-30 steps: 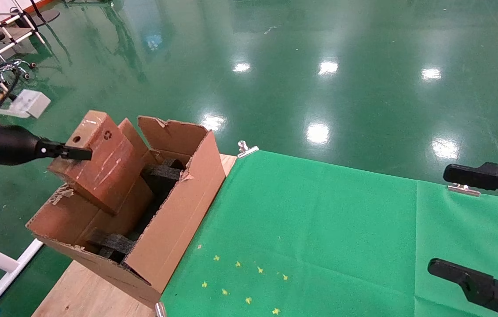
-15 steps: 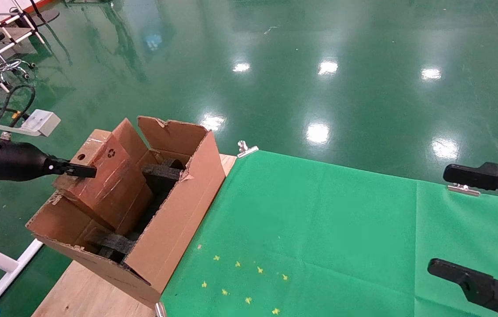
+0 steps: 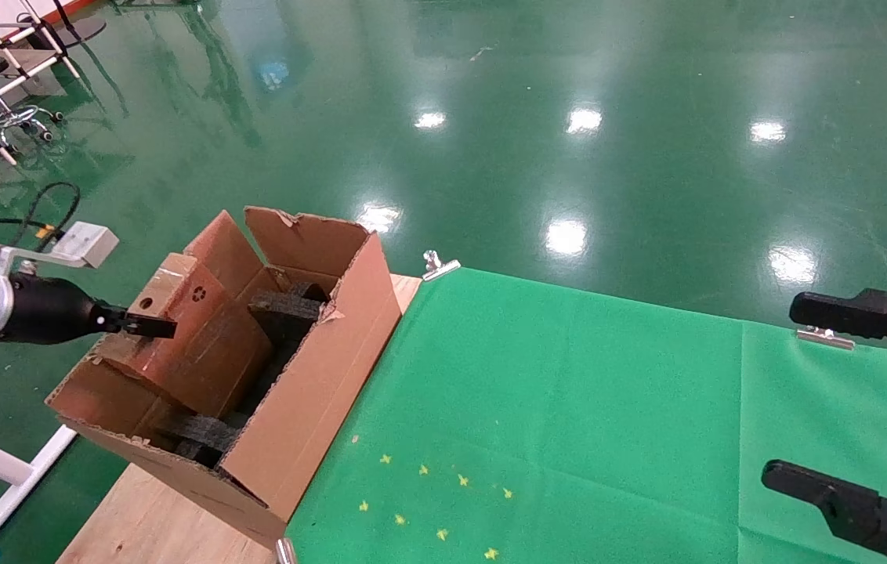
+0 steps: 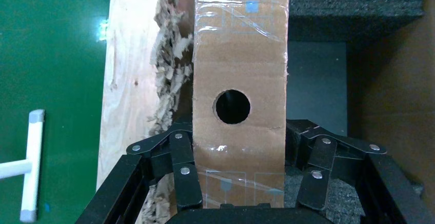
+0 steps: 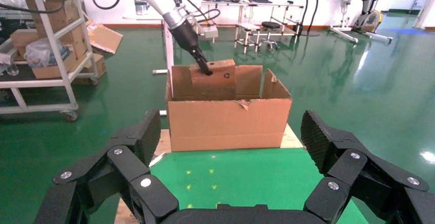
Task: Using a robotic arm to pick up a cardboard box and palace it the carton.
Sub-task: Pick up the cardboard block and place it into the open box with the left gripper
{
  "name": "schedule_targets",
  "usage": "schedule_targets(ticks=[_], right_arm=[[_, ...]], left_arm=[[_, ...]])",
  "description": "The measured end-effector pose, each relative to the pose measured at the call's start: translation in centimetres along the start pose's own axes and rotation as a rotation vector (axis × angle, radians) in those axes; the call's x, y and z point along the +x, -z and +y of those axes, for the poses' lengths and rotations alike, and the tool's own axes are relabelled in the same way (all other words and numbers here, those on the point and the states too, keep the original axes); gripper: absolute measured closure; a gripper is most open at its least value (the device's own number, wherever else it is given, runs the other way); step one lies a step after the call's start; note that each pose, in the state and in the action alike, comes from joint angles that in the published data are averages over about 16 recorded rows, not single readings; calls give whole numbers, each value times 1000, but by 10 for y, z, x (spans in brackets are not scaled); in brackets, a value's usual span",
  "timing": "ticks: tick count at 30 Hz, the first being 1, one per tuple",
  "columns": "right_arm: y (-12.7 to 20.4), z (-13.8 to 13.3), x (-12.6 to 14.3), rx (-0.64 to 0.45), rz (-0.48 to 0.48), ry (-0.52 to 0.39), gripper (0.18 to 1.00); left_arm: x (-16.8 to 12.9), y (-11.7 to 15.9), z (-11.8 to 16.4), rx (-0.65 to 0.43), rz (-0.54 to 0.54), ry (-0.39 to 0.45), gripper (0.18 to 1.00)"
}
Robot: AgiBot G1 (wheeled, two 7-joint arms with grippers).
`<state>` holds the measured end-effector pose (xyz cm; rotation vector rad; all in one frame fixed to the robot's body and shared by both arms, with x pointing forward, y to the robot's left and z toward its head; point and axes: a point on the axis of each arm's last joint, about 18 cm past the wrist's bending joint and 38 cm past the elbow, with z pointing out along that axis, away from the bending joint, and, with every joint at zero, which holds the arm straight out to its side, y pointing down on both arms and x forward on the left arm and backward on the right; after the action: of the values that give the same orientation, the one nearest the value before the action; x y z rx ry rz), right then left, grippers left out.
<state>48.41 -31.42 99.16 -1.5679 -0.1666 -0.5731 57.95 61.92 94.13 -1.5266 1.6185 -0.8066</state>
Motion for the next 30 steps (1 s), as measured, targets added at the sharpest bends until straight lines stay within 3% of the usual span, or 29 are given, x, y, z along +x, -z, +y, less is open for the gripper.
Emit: schedule_targets(ticks=[19, 30], right_arm=[[0, 0, 0, 0, 0, 0, 178], [0, 0, 0, 0, 0, 0, 178]], left_arm=[[15, -43, 22, -43, -32, 28, 891], [16, -70, 32, -31, -116, 33, 894]])
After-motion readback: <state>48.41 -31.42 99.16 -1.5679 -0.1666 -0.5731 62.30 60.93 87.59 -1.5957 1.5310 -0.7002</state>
